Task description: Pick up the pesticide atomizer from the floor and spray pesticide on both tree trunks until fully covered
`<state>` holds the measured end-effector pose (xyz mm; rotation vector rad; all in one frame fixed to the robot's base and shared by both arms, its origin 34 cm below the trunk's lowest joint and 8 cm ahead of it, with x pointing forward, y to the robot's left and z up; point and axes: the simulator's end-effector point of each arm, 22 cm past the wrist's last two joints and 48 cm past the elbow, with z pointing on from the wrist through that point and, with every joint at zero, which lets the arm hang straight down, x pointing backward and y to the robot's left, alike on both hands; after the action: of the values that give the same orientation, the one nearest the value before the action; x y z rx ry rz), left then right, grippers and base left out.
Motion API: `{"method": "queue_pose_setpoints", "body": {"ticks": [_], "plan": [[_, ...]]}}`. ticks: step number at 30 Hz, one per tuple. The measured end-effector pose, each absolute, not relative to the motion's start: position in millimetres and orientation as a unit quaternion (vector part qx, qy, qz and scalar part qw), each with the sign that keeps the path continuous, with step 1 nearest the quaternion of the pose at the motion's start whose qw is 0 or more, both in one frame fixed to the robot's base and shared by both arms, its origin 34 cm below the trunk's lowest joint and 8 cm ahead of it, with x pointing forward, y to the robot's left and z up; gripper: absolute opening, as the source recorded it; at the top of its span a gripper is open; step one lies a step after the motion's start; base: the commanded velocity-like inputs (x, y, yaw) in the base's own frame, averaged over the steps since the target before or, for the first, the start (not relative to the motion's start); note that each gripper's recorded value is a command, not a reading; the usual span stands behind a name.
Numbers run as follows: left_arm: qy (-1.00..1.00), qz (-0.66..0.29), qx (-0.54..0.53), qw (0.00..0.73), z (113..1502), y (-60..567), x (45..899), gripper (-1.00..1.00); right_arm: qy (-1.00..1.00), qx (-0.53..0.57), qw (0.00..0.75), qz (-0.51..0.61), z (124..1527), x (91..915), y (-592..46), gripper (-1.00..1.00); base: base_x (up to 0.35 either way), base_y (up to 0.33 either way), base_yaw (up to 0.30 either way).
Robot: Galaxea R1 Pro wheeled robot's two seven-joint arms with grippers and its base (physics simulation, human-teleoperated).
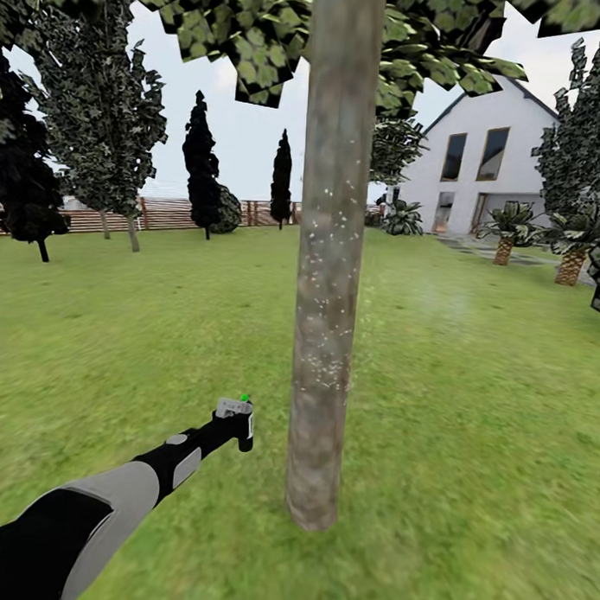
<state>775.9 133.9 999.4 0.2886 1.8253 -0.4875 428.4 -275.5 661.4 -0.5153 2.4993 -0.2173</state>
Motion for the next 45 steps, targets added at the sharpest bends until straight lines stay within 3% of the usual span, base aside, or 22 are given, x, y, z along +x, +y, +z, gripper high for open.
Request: {"method": "queue_pose_setpoints", "body": {"ticks": [15,45], "plan": [[0.78,-0.208,0.124,0.578,1000.1,133.9,775.8,-1.0,0.935,-0.192,0.287,-0.079,661.8,429.0,-271.8,1.0,0.017,0.215,-0.065],[0.779,-0.208,0.124,0.578,1004.0,133.8,775.3,-1.0,0.935,-0.193,0.288,-0.079,663.3,430.1,-270.9,1.0,0.018,0.34,-0.289]]}}
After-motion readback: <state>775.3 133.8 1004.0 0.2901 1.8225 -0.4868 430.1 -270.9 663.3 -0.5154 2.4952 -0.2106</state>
